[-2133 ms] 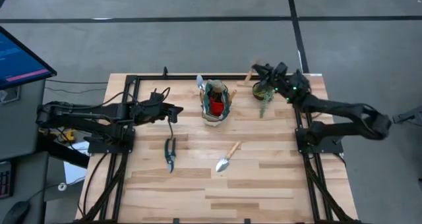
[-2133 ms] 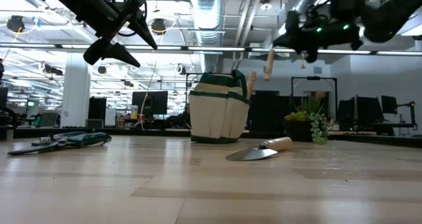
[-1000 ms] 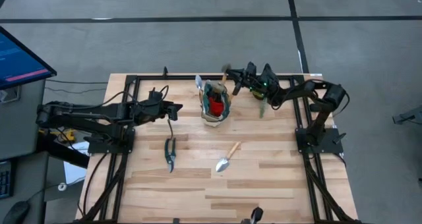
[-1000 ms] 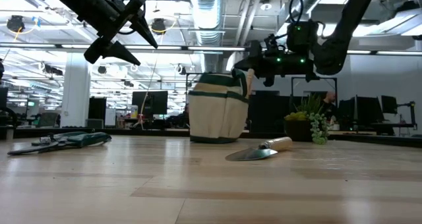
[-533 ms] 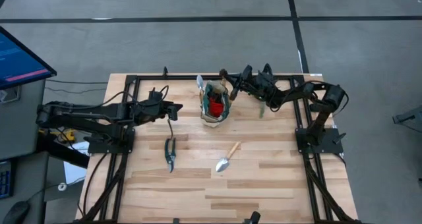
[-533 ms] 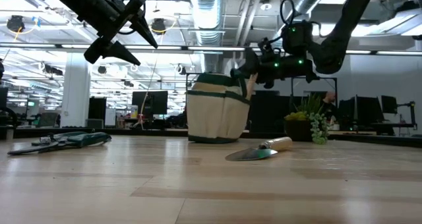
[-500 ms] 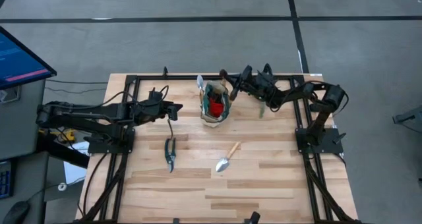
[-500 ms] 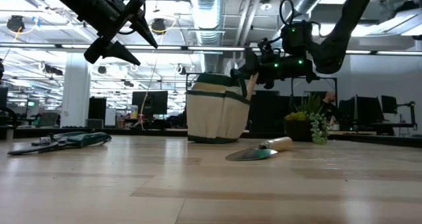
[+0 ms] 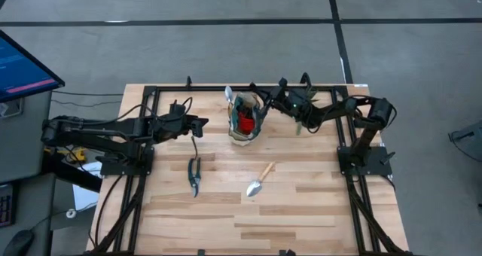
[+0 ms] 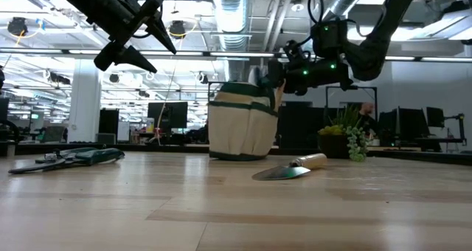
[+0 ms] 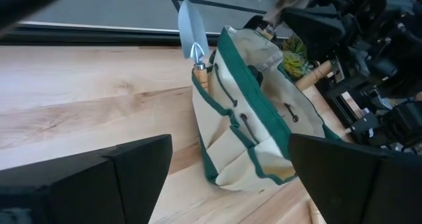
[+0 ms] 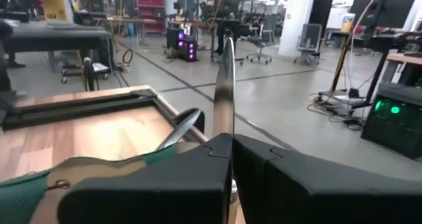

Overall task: Pick & Place Garden tools in Gardening bag
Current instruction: Put the brown trowel into the brown gardening bag

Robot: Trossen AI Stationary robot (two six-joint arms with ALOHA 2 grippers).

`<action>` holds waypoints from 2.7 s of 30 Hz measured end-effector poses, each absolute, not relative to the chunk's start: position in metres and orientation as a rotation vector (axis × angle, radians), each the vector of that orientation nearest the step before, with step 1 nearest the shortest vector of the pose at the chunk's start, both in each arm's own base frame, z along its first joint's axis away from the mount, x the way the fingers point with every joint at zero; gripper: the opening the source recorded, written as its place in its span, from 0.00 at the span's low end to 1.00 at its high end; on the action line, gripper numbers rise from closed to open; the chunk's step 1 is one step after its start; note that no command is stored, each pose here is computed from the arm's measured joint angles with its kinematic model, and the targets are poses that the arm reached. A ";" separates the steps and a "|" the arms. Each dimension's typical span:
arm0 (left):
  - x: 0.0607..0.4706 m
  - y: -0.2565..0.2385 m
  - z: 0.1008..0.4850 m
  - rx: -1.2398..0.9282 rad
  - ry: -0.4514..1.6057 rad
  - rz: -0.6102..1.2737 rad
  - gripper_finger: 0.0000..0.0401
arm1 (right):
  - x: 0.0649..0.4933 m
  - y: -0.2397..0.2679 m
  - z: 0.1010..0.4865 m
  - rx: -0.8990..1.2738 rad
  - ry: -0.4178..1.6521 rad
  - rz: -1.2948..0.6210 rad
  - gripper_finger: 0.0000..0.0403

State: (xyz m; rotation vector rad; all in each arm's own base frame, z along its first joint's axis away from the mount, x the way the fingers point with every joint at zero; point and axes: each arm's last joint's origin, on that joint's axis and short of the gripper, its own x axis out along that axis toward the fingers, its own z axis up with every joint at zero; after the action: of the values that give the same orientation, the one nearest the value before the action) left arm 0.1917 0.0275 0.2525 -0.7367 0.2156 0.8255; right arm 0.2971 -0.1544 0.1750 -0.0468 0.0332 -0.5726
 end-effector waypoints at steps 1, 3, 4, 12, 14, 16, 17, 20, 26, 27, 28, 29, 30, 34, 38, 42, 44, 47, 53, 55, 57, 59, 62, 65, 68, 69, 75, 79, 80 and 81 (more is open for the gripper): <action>0.192 0.027 0.252 -0.736 0.216 0.825 0.73 | 0.297 -0.154 0.174 -0.046 0.040 -0.571 0.00; 0.192 0.028 0.252 -0.736 0.215 0.826 0.73 | 0.298 -0.153 0.173 -0.040 0.049 -0.566 0.00; 0.192 0.027 0.252 -0.733 0.216 0.825 0.73 | 0.298 -0.153 0.173 -0.039 0.053 -0.566 0.00; 0.192 0.028 0.253 -0.714 0.218 0.824 0.73 | 0.298 -0.153 0.171 -0.050 0.079 -0.561 0.00; 0.192 0.028 0.253 -0.714 0.218 0.823 0.73 | 0.298 -0.152 0.169 -0.047 0.095 -0.559 0.00; 0.192 0.028 0.253 -0.714 0.218 0.823 0.73 | 0.298 -0.152 0.168 -0.045 0.104 -0.540 0.00; 0.192 0.028 0.253 -0.714 0.218 0.823 0.73 | 0.298 -0.152 0.168 -0.044 0.106 -0.536 0.00; 0.192 0.028 0.253 -0.714 0.217 0.823 0.73 | 0.298 -0.152 0.168 -0.044 0.108 -0.533 0.00; 0.192 0.028 0.254 -0.711 0.204 0.829 0.73 | 0.298 -0.152 0.168 -0.067 0.115 -0.531 0.00; 0.192 0.028 0.254 -0.712 0.201 0.828 0.73 | 0.298 -0.152 0.168 -0.075 0.117 -0.527 0.01; 0.192 0.028 0.254 -0.712 0.199 0.828 0.73 | 0.298 -0.151 0.168 -0.085 0.119 -0.518 0.02; 0.192 0.028 0.254 -0.712 0.198 0.828 0.73 | 0.298 -0.151 0.168 -0.094 0.121 -0.504 0.03; 0.192 0.028 0.254 -0.712 0.199 0.828 0.73 | 0.299 -0.151 0.168 -0.103 0.122 -0.489 0.04; 0.193 0.028 0.255 -0.713 0.194 0.827 0.73 | 0.298 -0.150 0.170 -0.135 0.123 -0.463 0.11; 0.193 0.028 0.255 -0.714 0.192 0.827 0.73 | 0.296 -0.149 0.179 -0.152 0.095 -0.459 0.17; 0.193 0.028 0.255 -0.713 0.190 0.830 0.73 | 0.292 -0.151 0.190 -0.159 0.065 -0.472 0.22; 0.193 0.028 0.255 -0.713 0.190 0.830 0.73 | 0.289 -0.152 0.196 -0.162 0.053 -0.479 0.25; 0.193 0.028 0.255 -0.713 0.190 0.830 0.73 | 0.284 -0.152 0.206 -0.164 0.044 -0.489 0.30; 0.193 0.028 0.255 -0.697 0.194 0.830 0.73 | 0.271 -0.146 0.241 -0.205 -0.034 -0.508 0.39; 0.193 0.028 0.255 -0.693 0.192 0.833 0.73 | 0.272 -0.146 0.253 -0.184 -0.048 -0.525 0.38; 0.193 0.029 0.255 -0.689 0.183 0.844 0.73 | 0.276 -0.149 0.262 -0.158 -0.033 -0.530 0.34; 0.193 0.029 0.256 -0.686 0.175 0.852 0.73 | 0.285 -0.154 0.269 -0.148 -0.001 -0.530 0.27; 0.192 0.029 0.256 -0.680 0.165 0.867 0.73 | 0.301 -0.162 0.272 -0.131 0.066 -0.526 0.16; 0.192 0.029 0.256 -0.679 0.164 0.869 0.73 | 0.318 -0.169 0.272 -0.114 0.136 -0.514 0.04; 0.192 0.029 0.256 -0.679 0.164 0.869 0.73 | 0.330 -0.174 0.269 -0.107 0.177 -0.505 0.02; 0.192 0.029 0.256 -0.679 0.164 0.869 0.73 | 0.332 -0.174 0.268 -0.097 0.186 -0.501 0.03; 0.192 0.029 0.256 -0.649 0.176 0.864 0.73 | 0.335 -0.175 0.256 -0.054 0.248 -0.498 0.01; 0.192 0.029 0.256 -0.627 0.185 0.860 0.73 | 0.334 -0.174 0.252 -0.047 0.301 -0.493 0.00; 0.192 0.029 0.256 -0.625 0.185 0.860 0.73 | 0.334 -0.174 0.251 -0.045 0.309 -0.492 0.00; 0.193 0.029 0.256 -0.625 0.185 0.859 0.73 | 0.334 -0.174 0.250 -0.043 0.316 -0.491 0.01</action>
State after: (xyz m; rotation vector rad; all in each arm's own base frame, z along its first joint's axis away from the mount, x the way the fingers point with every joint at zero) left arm 0.1925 0.0293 0.2563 -0.6249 0.1854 0.8591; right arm 0.3336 -0.1740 0.2501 -0.0431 0.3160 -0.4915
